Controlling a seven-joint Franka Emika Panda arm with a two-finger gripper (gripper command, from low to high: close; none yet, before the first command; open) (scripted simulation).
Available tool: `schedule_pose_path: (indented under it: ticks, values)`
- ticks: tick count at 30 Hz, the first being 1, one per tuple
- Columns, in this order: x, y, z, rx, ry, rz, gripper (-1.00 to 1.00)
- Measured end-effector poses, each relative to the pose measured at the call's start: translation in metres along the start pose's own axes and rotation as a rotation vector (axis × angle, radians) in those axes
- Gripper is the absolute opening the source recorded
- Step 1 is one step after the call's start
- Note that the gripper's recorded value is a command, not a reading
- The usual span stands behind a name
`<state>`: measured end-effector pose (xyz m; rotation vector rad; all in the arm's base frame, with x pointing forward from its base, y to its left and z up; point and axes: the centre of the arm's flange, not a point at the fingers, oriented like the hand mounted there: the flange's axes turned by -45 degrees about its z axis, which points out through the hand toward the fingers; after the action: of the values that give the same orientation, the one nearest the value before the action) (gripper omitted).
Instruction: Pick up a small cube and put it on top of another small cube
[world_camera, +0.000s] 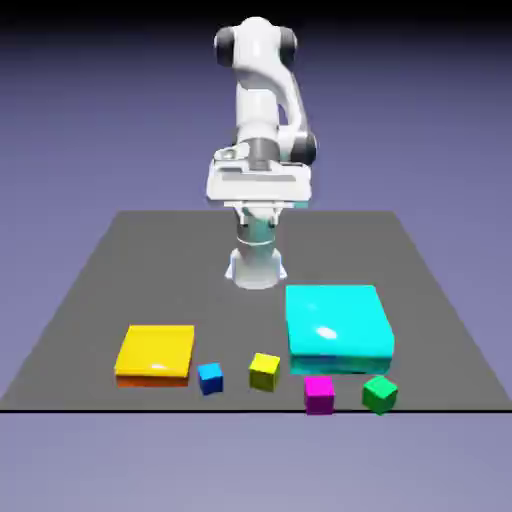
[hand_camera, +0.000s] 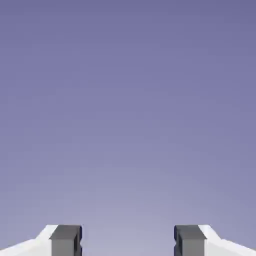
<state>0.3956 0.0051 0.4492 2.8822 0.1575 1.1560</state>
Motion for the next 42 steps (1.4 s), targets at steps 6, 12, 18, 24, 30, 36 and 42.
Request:
schedule_pose_path:
  ticks: [6, 12, 18, 24, 30, 36, 42]
  values:
    - [-0.013, -0.003, 0.055, 0.038, -0.168, -0.262, 0.0]
    - [-0.035, -0.007, 0.109, 0.124, -0.324, -0.519, 0.0]
    - [-0.065, -0.013, 0.161, 0.255, -0.462, -0.766, 0.0]
    - [-0.104, -0.02, 0.209, 0.43, -0.574, -0.998, 0.0]
    - [-0.137, -0.025, 0.246, 0.514, -0.609, -1.086, 0.0]
    - [-0.17, -0.029, 0.279, 0.514, -0.61, -1.086, -1.0]
    - [-0.119, -0.027, 0.229, 0.513, -0.611, -1.083, -1.0]
